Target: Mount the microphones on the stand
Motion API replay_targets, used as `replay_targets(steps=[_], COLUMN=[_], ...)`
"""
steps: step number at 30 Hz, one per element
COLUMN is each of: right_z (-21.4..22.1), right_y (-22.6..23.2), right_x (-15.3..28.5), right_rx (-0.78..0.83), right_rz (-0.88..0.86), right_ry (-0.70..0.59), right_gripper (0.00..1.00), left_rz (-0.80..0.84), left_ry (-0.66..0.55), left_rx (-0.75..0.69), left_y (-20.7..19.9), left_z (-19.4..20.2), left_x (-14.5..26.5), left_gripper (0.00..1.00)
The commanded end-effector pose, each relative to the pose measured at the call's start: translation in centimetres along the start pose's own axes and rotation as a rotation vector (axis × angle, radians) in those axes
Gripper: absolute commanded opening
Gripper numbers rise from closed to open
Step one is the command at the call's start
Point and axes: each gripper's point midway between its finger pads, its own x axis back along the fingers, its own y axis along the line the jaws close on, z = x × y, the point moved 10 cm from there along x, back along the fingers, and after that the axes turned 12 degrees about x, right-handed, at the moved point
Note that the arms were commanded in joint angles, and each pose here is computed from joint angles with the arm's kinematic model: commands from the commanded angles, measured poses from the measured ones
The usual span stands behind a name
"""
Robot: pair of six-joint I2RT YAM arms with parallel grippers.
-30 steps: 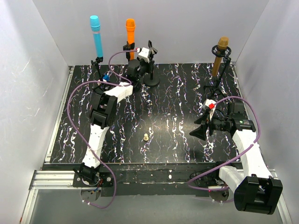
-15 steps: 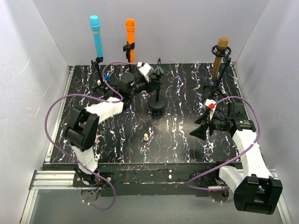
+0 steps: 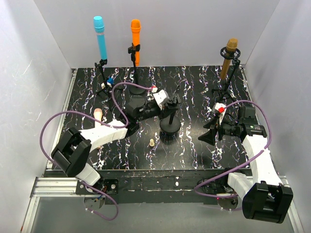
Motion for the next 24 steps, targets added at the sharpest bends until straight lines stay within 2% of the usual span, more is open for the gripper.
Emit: replay_targets(steps=[1,14,16,24], right_z=[-0.6,-0.4,-0.4,-0.3], right_y=[-0.4,-0.6,-0.6,-0.7], right_x=[0.3,0.3,0.3,0.3], right_rx=[0.038,0.025,0.027,0.016], right_rz=[0.019,0.022,0.021,0.019], right_ry=[-0.016,-0.009,-0.009,-0.007], right_gripper=[0.83,0.83,0.83,0.83], left_rz=[0.045,0.076,0.063,-0.008], left_ry=[-0.058,-0.014,-0.001,0.020], left_rx=[-0.055,-0.029,-0.032,-0.038], left_y=[-0.4,0.3,0.3,-0.5], left_z=[-0.7,2.3,2.5,1.8], left_x=[-0.6,-2.0,-1.7,1.0], left_gripper=[0.00,0.01,0.20,0.63])
